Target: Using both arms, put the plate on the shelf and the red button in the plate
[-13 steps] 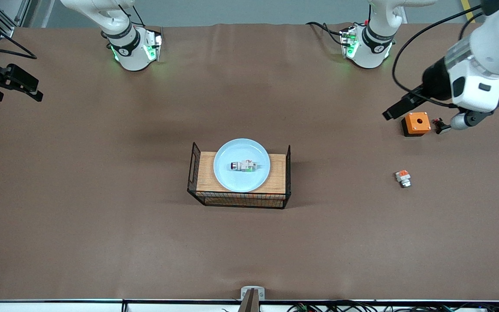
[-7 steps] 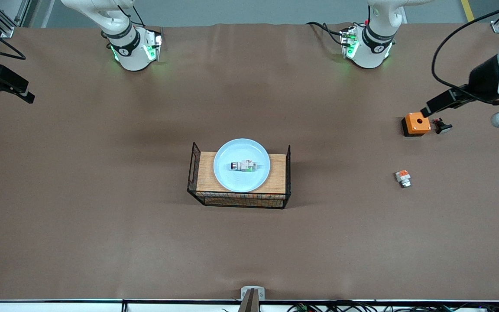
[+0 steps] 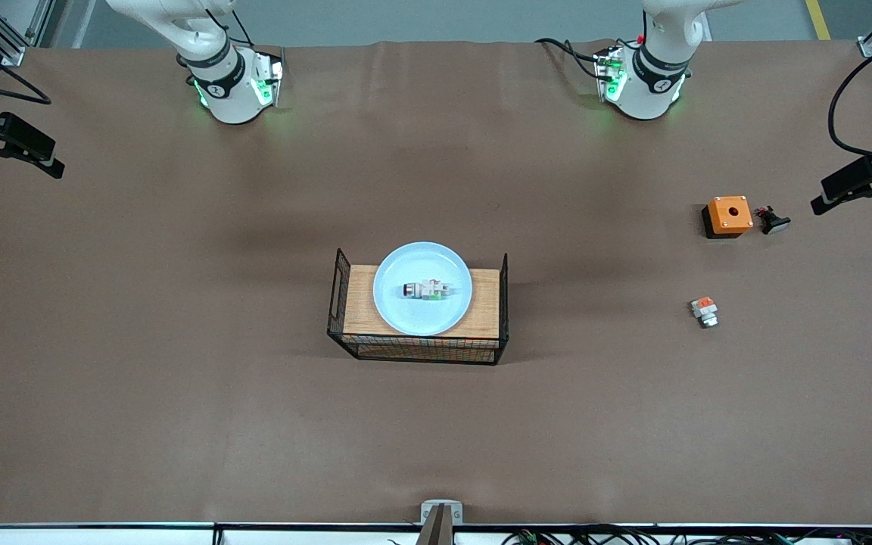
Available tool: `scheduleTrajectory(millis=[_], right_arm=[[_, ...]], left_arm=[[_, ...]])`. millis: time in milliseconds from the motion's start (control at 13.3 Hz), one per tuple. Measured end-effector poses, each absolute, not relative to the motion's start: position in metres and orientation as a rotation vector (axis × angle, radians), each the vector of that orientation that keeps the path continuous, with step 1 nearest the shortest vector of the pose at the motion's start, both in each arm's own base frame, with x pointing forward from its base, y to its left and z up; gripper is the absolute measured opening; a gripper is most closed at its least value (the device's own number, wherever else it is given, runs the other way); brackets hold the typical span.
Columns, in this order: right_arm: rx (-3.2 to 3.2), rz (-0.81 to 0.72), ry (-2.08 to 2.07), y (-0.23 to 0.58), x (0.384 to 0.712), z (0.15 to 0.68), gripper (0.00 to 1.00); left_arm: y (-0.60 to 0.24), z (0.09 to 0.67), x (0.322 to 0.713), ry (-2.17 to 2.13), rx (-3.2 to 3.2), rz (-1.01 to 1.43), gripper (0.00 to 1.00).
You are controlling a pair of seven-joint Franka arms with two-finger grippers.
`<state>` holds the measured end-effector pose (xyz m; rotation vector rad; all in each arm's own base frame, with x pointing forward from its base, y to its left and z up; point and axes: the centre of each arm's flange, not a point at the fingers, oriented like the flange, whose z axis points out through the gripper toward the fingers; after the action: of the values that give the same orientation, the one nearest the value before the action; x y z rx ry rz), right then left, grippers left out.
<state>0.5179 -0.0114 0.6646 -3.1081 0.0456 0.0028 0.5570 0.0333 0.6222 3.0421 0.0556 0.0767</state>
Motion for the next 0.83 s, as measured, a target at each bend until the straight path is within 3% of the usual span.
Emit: scheduleTrajectory(millis=[828], right_arm=[[-3.112, 0.001, 0.045, -0.012, 0.518, 0.665, 1.0]], left_arm=[[-0.016, 0.604, 0.583, -0.019, 3.086, 0.164, 1.0]])
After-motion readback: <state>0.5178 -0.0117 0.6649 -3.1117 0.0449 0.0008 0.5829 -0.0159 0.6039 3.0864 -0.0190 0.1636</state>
